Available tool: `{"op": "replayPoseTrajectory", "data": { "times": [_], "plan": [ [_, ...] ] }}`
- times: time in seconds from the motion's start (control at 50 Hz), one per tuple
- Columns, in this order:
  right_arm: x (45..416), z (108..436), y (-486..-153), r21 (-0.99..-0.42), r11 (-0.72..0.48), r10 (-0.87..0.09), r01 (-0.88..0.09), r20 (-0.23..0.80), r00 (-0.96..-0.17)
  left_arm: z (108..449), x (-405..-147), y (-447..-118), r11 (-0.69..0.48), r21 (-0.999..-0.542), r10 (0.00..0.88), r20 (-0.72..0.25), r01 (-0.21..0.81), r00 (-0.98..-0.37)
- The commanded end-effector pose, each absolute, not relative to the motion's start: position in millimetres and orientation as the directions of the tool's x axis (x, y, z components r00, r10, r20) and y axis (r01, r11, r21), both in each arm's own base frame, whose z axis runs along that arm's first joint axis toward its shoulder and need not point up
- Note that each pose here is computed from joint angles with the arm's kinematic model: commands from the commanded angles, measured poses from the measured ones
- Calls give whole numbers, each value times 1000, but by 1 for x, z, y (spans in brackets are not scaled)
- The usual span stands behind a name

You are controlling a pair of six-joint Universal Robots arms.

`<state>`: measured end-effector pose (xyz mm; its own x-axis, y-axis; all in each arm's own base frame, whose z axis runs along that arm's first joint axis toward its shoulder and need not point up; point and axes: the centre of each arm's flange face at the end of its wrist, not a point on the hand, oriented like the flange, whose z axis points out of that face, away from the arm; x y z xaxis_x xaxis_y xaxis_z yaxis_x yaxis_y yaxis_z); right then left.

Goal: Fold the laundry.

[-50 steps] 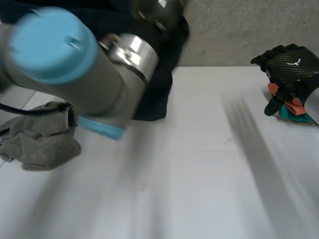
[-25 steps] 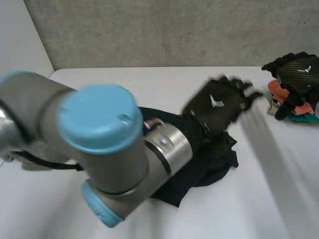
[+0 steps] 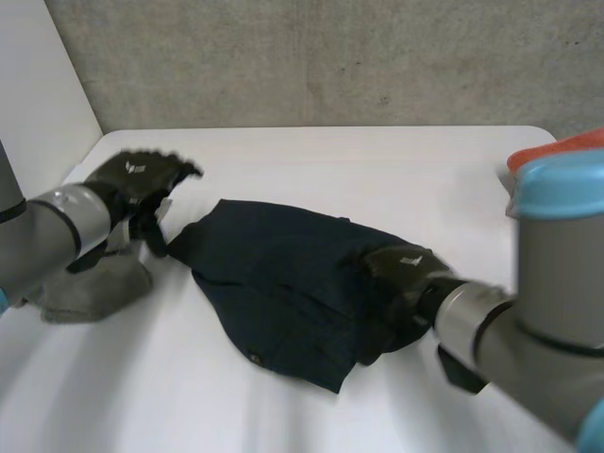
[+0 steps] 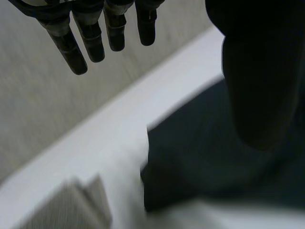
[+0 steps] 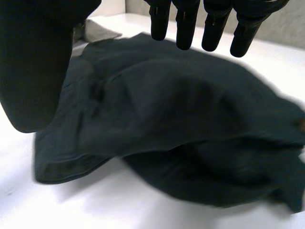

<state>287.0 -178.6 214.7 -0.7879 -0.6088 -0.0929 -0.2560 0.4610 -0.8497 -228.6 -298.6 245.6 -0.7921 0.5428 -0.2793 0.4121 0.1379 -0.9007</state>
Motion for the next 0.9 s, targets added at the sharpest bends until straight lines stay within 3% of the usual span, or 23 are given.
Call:
{"op": "replayPoseTrajectory", "data": {
  "times": [0.02,0.12,0.26,0.42,0.52,0.6,0.7,0.78,0.9],
  "plan": [
    [316,172,-164,-811,532,-552,-243,-115,-826,184,-205,-326,221,-799,650,-308,560,-695],
    [329,151,-159,-819,510,-515,-263,-46,-856,162,-209,-342,196,-802,650,-325,565,-687],
    [342,143,-157,-865,431,-485,-257,18,-874,140,-230,-366,92,-859,594,-359,504,-720],
    [346,153,-152,-882,403,-518,-246,2,-855,117,-246,-373,62,-861,569,-385,505,-726],
    [345,169,-155,-904,362,-534,-226,-2,-846,124,-249,-378,23,-854,554,-422,520,-718],
    [342,191,-165,-925,282,-553,-254,60,-831,166,-244,-379,-19,-857,458,-466,516,-757],
    [325,240,-198,-935,83,-524,-345,253,-813,253,-236,-354,-111,-895,326,-443,431,-835],
    [307,289,-222,-907,-91,-467,-411,404,-787,318,-232,-316,-213,-921,300,-380,327,-875],
    [287,349,-246,-865,-279,-402,-416,499,-768,370,-226,-263,-267,-930,327,-335,253,-884]
  ]
}}
